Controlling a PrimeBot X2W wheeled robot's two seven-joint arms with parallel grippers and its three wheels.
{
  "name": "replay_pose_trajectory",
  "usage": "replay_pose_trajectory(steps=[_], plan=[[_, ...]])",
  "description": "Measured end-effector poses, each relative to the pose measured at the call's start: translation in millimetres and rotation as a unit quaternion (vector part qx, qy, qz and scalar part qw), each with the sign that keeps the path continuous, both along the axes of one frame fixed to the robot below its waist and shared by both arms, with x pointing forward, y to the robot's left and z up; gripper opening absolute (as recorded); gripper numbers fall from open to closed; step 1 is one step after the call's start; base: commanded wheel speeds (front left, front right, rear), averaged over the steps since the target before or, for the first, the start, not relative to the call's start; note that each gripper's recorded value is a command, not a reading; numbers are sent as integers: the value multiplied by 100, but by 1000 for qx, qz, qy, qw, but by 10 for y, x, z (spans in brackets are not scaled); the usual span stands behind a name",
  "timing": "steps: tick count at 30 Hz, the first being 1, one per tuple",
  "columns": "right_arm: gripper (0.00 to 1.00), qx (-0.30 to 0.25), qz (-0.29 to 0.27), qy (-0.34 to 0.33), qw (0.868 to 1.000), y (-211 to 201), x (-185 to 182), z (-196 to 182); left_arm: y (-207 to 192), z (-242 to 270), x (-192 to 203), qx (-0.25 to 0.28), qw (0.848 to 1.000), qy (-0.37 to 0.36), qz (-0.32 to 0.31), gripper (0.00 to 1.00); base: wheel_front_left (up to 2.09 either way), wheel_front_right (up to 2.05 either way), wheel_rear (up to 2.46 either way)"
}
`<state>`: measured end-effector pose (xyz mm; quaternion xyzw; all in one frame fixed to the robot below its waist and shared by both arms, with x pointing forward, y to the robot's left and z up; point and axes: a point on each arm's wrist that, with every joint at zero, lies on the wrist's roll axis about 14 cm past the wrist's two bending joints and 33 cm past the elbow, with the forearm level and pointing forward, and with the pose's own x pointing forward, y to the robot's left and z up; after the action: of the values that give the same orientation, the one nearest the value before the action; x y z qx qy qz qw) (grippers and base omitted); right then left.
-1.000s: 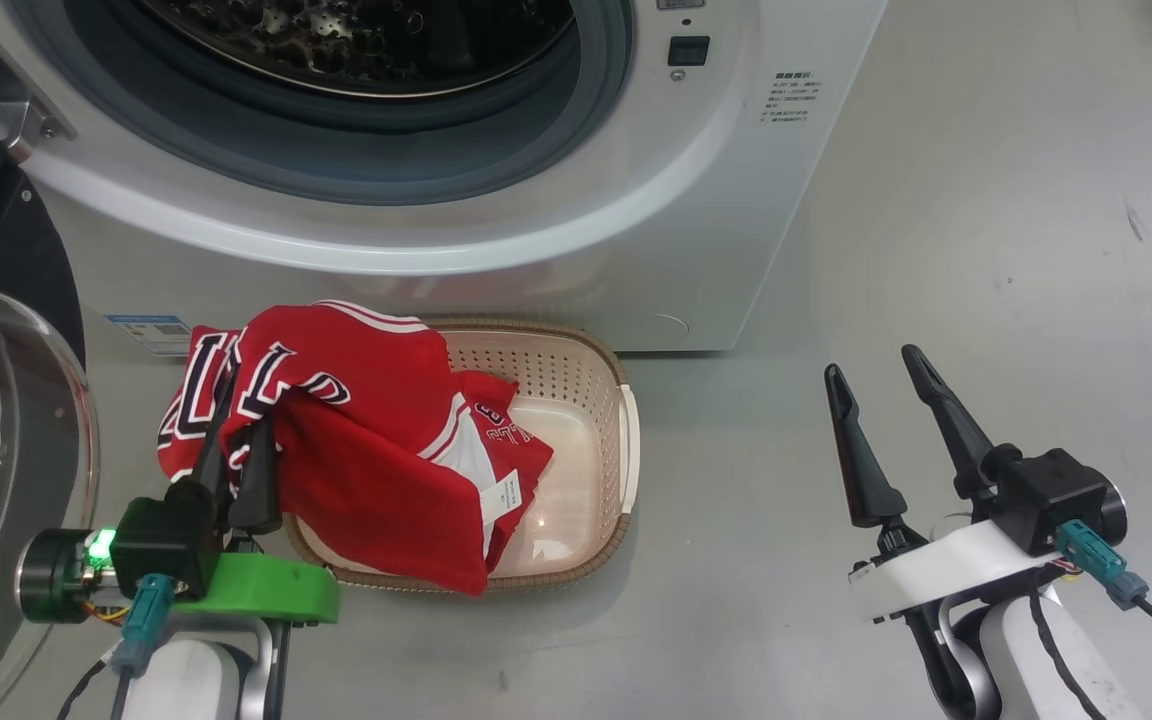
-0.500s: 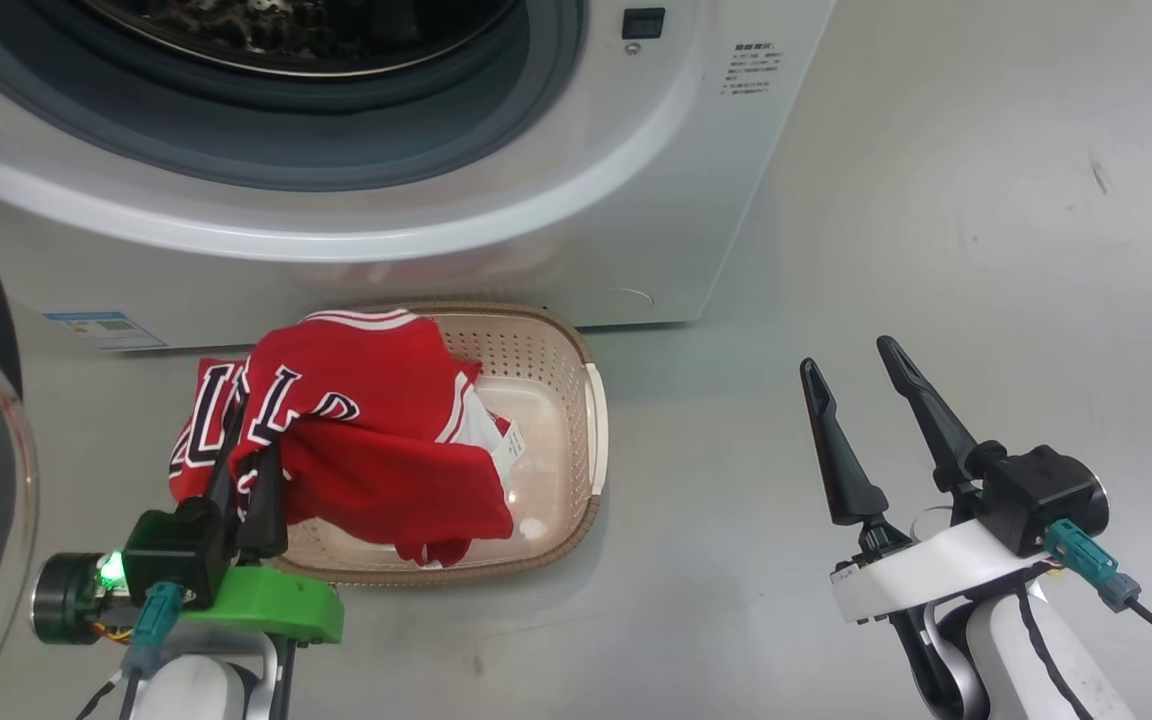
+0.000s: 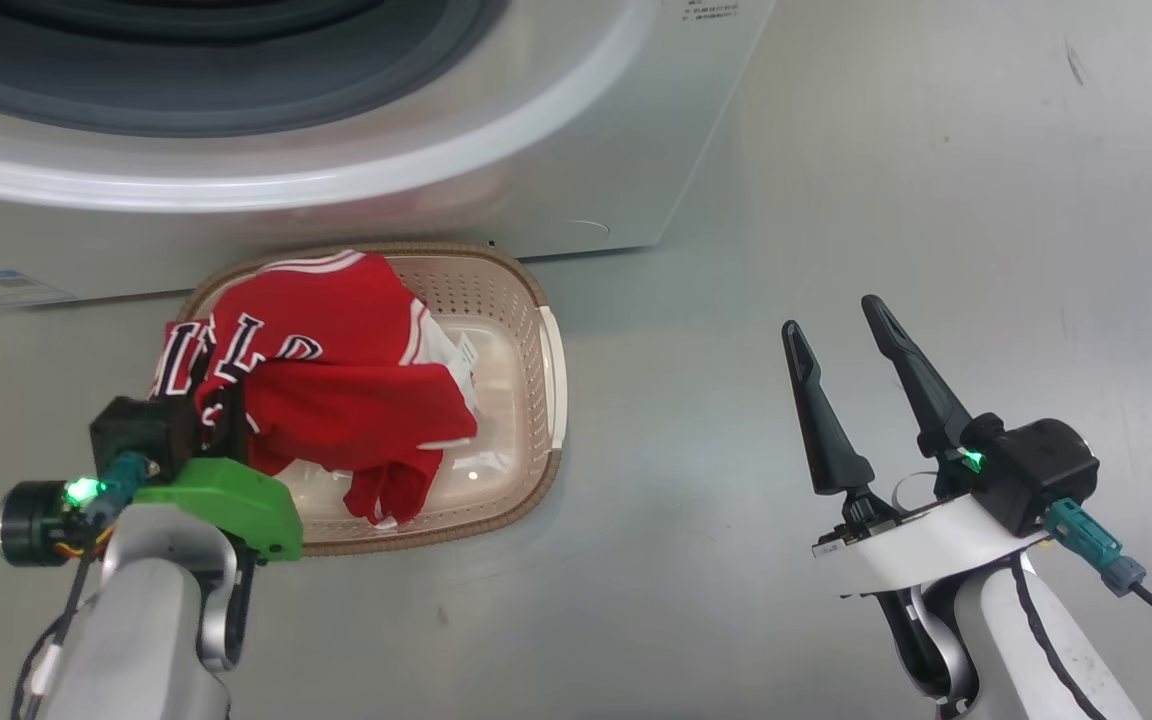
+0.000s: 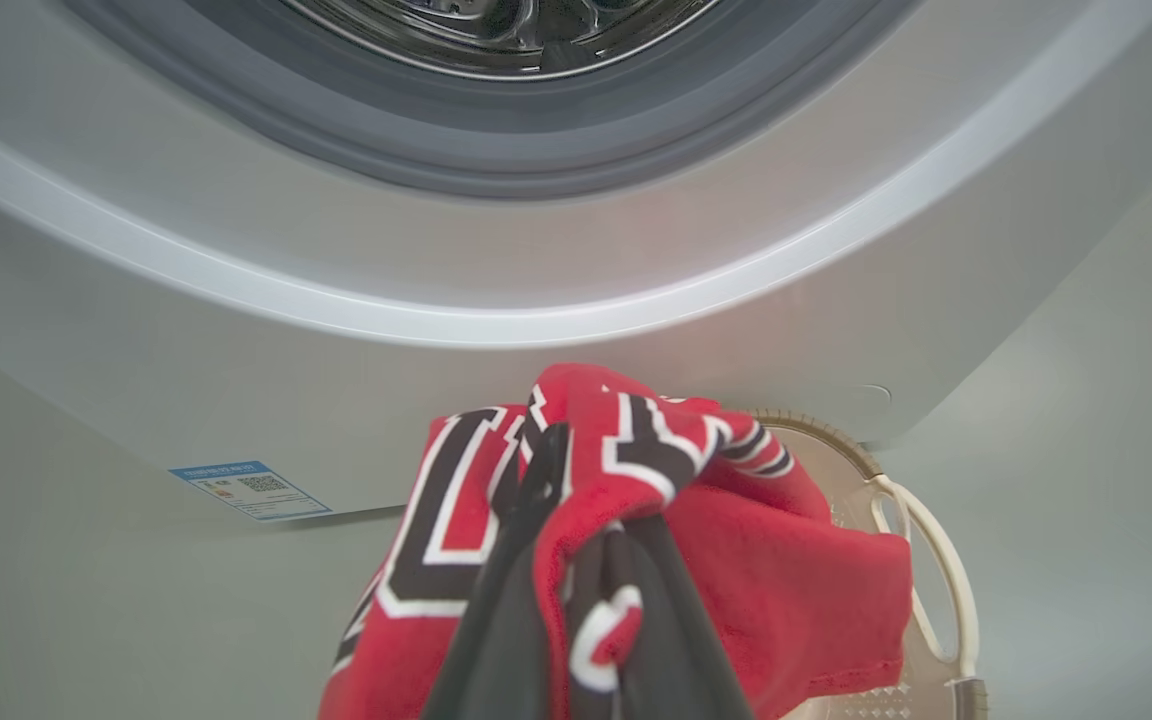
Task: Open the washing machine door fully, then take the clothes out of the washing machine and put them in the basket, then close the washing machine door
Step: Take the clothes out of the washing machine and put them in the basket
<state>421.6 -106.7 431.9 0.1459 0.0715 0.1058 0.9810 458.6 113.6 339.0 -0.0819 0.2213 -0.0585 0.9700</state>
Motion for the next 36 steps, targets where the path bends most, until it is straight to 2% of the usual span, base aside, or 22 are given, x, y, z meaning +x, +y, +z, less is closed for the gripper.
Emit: replay_pose_trajectory(steps=[7,16,17,18,19,20,28,36], plan=[[100,2,-20,21,1000,-118,66,-168,-32,-474,184,5,997,77,-19,0,0,0,0],[100,-6,-47,40,998,-320,119,-349,-289,-1054,222,-26,984,173,-47,0,0,0,0],[100,-9,-51,45,998,-349,110,-377,-318,-1107,204,-28,982,181,-49,21,0,0,0],[100,-10,-55,49,997,-380,99,-401,-350,-1160,178,-29,980,190,-52,49,0,0,0],[100,-12,-60,51,997,-410,85,-418,-375,-1206,151,-30,978,198,-54,89,0,0,0],[100,-13,-63,54,996,-434,72,-434,-398,-1252,118,-30,976,206,-57,100,0,0,0],[100,-14,-76,56,995,-506,28,-424,-398,-1288,36,-23,975,213,-61,100,0,0,0],[100,-13,-83,46,995,-546,4,-328,-258,-983,198,-2,989,136,-53,100,0,0,0]])
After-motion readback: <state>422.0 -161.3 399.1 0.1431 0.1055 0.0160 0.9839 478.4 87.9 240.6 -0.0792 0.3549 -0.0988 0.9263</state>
